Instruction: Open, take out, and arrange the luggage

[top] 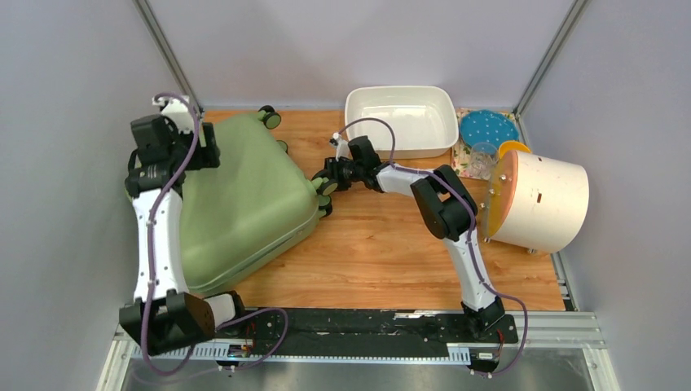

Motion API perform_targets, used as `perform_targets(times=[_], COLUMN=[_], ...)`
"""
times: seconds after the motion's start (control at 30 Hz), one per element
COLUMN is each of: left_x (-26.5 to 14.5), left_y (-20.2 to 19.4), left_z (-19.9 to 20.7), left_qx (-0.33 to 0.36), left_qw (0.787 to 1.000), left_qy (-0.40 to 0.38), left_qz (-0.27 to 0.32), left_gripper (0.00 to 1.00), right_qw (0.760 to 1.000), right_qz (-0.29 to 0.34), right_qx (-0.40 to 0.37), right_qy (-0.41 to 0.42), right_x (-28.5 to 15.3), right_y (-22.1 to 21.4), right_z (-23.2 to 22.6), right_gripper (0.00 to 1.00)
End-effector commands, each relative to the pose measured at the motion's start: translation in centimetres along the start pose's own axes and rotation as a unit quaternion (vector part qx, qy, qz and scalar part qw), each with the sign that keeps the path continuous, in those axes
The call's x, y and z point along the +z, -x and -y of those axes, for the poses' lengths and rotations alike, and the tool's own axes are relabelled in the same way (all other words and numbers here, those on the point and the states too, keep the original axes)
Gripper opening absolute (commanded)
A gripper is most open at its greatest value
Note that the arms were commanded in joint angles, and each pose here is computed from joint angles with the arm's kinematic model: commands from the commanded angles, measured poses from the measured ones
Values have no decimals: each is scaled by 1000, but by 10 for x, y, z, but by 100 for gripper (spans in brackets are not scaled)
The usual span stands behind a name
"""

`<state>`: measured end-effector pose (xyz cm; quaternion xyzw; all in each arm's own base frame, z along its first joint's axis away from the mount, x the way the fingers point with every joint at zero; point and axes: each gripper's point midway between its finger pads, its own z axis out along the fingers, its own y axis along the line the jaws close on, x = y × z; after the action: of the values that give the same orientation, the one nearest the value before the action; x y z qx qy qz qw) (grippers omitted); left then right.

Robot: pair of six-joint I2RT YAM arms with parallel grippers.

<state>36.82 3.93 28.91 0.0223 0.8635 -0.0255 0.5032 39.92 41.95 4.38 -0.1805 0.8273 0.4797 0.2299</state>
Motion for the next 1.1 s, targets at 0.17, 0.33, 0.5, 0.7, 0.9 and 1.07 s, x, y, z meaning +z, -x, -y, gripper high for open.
perform_targets(times=[0.17,0.33,0.5,0.7,0.9,1.07], left_x=[-95,-130,-158,-159,-159,-155], left_y=[-88,-123,-133,-141,-146,-178], left_z=[-54,-87,-115,-141,-171,-180], left_qx=[-66,-91,-108,-161,-130,-128], left_qw=[980,946,911,902,899,900], left_qy=[185,303,387,390,404,384], left_qz=[-27,-73,-88,-89,-104,-163], left_gripper=[87,88,90,90,90,88], right_qw=[987,972,970,973,980,984], right_qz=[-155,-222,-232,-216,-177,-144], right_qx=[-31,-35,-43,-61,-81,-107], right_qy=[33,68,57,44,29,11], right_x=[-26,-48,-62,-73,-80,-90], right_y=[-70,-119,-130,-124,-98,-71], right_z=[-19,-37,-41,-45,-47,-43], right_gripper=[34,24,21,22,25,29])
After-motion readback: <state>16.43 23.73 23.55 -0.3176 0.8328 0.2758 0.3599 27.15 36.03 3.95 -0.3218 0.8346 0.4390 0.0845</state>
